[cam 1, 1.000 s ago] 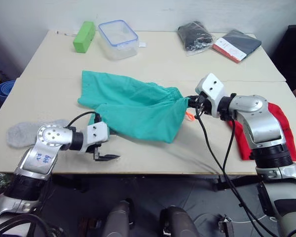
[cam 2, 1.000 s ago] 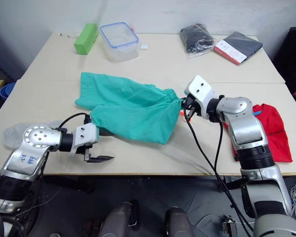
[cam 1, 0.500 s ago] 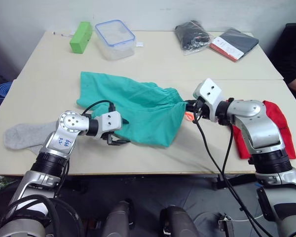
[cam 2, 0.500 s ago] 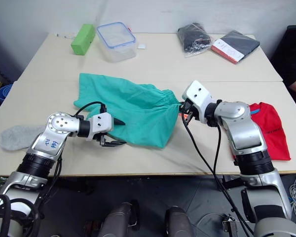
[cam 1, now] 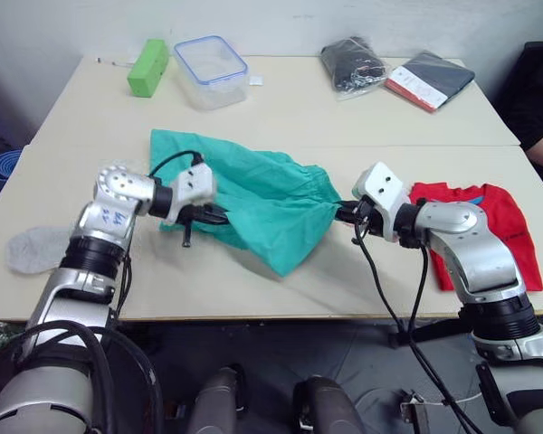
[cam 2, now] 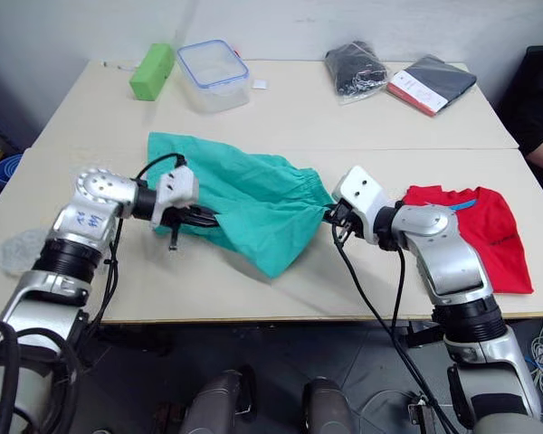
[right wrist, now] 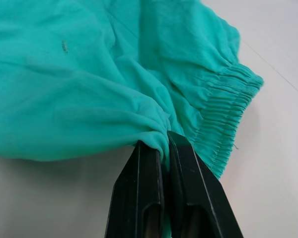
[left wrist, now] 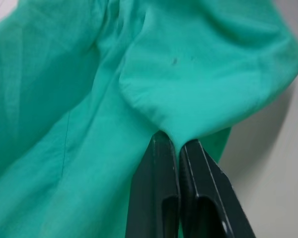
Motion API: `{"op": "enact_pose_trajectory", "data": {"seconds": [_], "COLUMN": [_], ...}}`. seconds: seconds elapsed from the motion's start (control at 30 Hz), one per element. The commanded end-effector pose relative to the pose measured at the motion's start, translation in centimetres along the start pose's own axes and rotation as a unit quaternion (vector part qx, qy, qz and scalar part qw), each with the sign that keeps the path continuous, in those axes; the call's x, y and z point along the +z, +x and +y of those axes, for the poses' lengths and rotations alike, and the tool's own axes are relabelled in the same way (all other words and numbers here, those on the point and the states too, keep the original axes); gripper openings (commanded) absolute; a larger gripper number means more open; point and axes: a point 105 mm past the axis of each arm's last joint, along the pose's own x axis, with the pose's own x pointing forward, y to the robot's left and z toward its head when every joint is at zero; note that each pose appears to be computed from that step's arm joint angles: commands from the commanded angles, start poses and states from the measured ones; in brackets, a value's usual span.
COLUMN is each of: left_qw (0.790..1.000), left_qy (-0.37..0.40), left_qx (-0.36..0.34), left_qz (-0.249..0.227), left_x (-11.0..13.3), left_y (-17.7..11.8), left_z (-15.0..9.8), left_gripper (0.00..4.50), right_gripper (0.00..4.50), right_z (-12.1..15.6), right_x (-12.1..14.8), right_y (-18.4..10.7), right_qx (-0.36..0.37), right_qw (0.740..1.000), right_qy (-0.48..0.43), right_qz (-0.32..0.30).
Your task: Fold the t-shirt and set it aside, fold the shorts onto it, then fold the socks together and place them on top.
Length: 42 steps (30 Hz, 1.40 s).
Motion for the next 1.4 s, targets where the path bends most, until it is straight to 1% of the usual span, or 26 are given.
{"op": "enact_pose_trajectory", "data": {"seconds": [0.03, 0.13, 0.2, 0.23, 0.3, 0.37, 0.4, 0.47, 0.57, 0.67, 0.77, 0.8, 0.83, 0.9, 0.93, 0.97, 1.0, 1.03, 1.17, 1.23, 1.27, 1.3, 1.37, 1.4], "left_qw": [0.997, 0.995, 0.994, 0.996, 0.999, 0.995, 0.992, 0.989, 0.992, 0.993, 0.99, 0.987, 0.986, 0.987, 0.99, 0.992, 0.994, 0.995, 0.996, 0.992, 0.989, 0.985, 0.973, 0.969], "left_qy": [-0.025, -0.056, -0.069, -0.063, -0.039, -0.018, -0.005, 0.015, 0.019, 0.028, 0.044, 0.054, 0.058, 0.051, 0.05, 0.058, 0.069, 0.075, 0.034, 0.05, 0.055, 0.05, 0.043, 0.041], "left_qx": [-0.06, -0.072, -0.072, -0.055, 0.006, 0.067, 0.089, 0.105, 0.099, 0.104, 0.135, 0.148, 0.155, 0.148, 0.125, 0.101, 0.08, 0.067, 0.075, 0.09, 0.111, 0.148, 0.218, 0.239], "left_qz": [-0.031, -0.042, -0.031, -0.017, 0.025, 0.077, 0.095, 0.103, 0.078, 0.057, 0.026, 0.012, -0.006, -0.041, -0.048, -0.038, -0.017, -0.002, 0.03, 0.068, 0.078, 0.078, 0.056, 0.04], "left_x": [2.2, 3.2, 2.9, 2.4, 0.8, -1.0, -1.8, -2.4, -2.4, -1.8, -0.3, 0.6, 1.6, 3.3, 3.6, 3.5, 2.9, 2.5, 1.0, -0.2, -0.6, -0.7, -0.3, 0.1], "left_y": [-2.9, -4.0, -4.3, -4.1, -3.0, -1.8, -1.2, -0.1, 1.2, 1.3, 0.2, -0.3, -0.7, -1.1, -0.9, -0.6, -0.2, 0.0, -0.1, -0.5, -0.8, -1.2, -1.9, -2.1], "left_z": [-1.4, -1.7, -1.6, -0.8, 1.2, 3.0, 3.6, 4.1, 4.0, 4.0, 4.5, 4.5, 4.3, 3.1, 1.6, 0.0, -1.7, -2.8, -5.0, -5.7, -5.6, -5.0, -3.3, -2.6], "left_gripper": [0.06, 0.06, 0.06, 0.06, 0.06, 0.06, 0.06, 0.06, 0.7, 1.63, 2.54, 2.78, 3.14, 3.75, 4.05, 4.05, 4.05, 4.05, 4.05, 4.05, 4.05, 4.05, 4.05, 4.05], "right_gripper": [0.0, 0.0, 0.0, 0.0, 0.0, 0.0, 0.0, 0.0, 0.0, 0.0, 0.0, 0.0, 0.0, 0.0, 0.0, 0.0, 0.0, 0.0, 0.0, 0.0, 0.0, 0.0, 0.0, 0.0], "right_z": [0.7, 1.3, 1.4, 1.5, 1.6, 1.6, 1.7, 1.6, 1.8, 2.1, 2.3, 2.4, 2.4, 2.6, 2.6, 2.7, 2.8, 2.8, 3.0, 3.0, 2.9, 2.9, 2.8, 2.9], "right_x": [1.7, 1.8, 1.7, 1.5, 1.2, 1.0, 0.9, 0.8, 0.9, 0.9, 0.9, 0.9, 0.9, 0.9, 0.9, 0.9, 0.9, 0.9, 0.9, 0.9, 1.0, 1.0, 1.1, 1.1], "right_y": [-1.2, -1.4, -1.5, -1.5, -1.5, -1.5, -1.5, -1.4, -1.3, -1.3, -1.2, -1.2, -1.2, -1.1, -1.1, -1.1, -1.1, -1.0, -1.0, -1.0, -1.0, -1.0, -0.9, -0.8], "right_qx": [0.017, 0.027, 0.027, 0.027, 0.026, 0.024, 0.023, 0.02, 0.02, 0.024, 0.027, 0.029, 0.03, 0.032, 0.033, 0.035, 0.036, 0.037, 0.044, 0.045, 0.044, 0.044, 0.044, 0.045], "right_qw": [0.999, 0.999, 0.999, 0.999, 0.999, 1.0, 1.0, 1.0, 1.0, 1.0, 0.999, 0.999, 0.999, 0.999, 0.999, 0.999, 0.999, 0.999, 0.999, 0.999, 0.999, 0.999, 0.999, 0.999], "right_qy": [-0.016, -0.011, -0.007, -0.006, -0.004, -0.002, -0.001, 0.001, 0.002, 0.001, 0.002, 0.003, 0.003, 0.004, 0.004, 0.005, 0.006, 0.006, 0.004, 0.003, 0.003, 0.003, 0.003, 0.003], "right_qz": [-0.026, -0.028, -0.027, -0.025, -0.021, -0.019, -0.018, -0.017, -0.017, -0.017, -0.017, -0.017, -0.017, -0.017, -0.017, -0.016, -0.016, -0.016, -0.013, -0.013, -0.014, -0.015, -0.017, -0.017]}}
